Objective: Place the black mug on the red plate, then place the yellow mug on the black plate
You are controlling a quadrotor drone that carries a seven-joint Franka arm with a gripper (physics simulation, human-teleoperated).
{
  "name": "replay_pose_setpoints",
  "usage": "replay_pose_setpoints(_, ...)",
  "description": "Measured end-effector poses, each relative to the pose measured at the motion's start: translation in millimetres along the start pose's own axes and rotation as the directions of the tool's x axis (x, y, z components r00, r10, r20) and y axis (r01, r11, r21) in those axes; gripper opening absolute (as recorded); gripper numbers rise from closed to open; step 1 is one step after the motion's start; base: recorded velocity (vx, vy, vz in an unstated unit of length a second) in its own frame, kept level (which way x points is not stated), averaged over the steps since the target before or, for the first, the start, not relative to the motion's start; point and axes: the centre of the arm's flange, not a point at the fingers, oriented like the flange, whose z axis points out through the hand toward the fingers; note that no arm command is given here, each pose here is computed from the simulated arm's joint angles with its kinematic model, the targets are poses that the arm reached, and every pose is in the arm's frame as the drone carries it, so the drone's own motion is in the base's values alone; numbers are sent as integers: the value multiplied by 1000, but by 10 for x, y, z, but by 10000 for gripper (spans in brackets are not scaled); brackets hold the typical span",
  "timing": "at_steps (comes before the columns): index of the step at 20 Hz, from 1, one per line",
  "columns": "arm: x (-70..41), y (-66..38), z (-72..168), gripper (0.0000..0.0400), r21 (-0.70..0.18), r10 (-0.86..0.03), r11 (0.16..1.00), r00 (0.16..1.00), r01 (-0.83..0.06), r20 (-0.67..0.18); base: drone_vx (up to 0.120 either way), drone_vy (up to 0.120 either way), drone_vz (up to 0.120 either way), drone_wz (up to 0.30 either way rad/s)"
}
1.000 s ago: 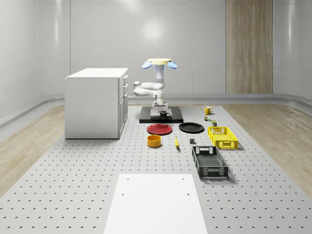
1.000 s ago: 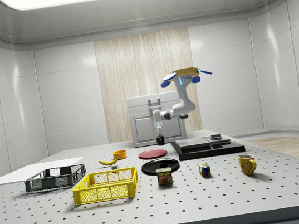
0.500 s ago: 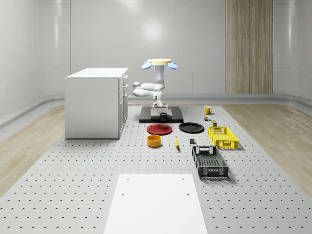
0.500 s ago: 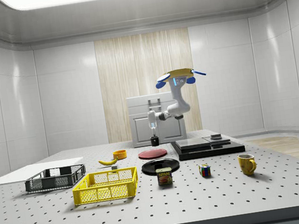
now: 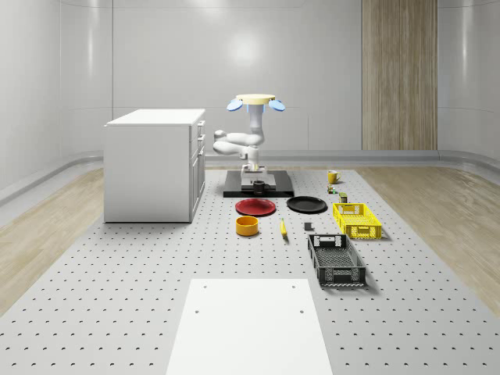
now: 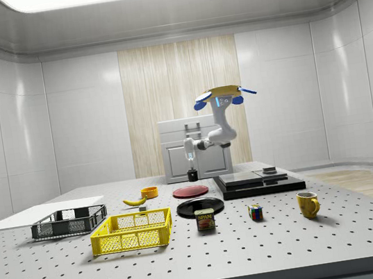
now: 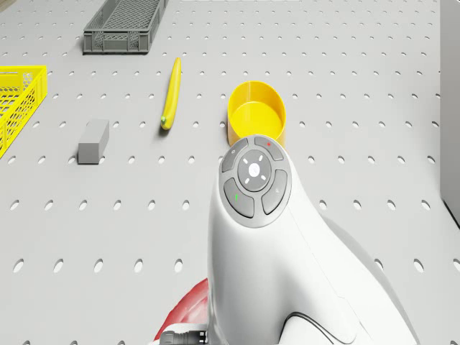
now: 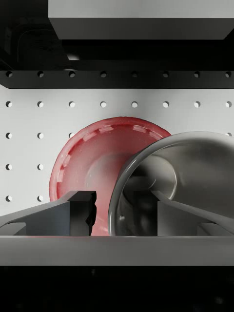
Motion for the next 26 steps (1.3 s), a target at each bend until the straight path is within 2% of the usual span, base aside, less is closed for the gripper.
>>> replay_pose_setpoints(6,124,124,86,110,0,0,1000,1000,0,0,0,0,0,0)
replay_pose_setpoints(15,172,172,431,110,0,0,1000,1000,0,0,0,0,0,0)
replay_pose_setpoints(19,186,170,568,110,0,0,1000,1000,0,0,0,0,0,0)
replay_pose_setpoints(26,311,53,668,110,0,0,1000,1000,0,0,0,0,0,0)
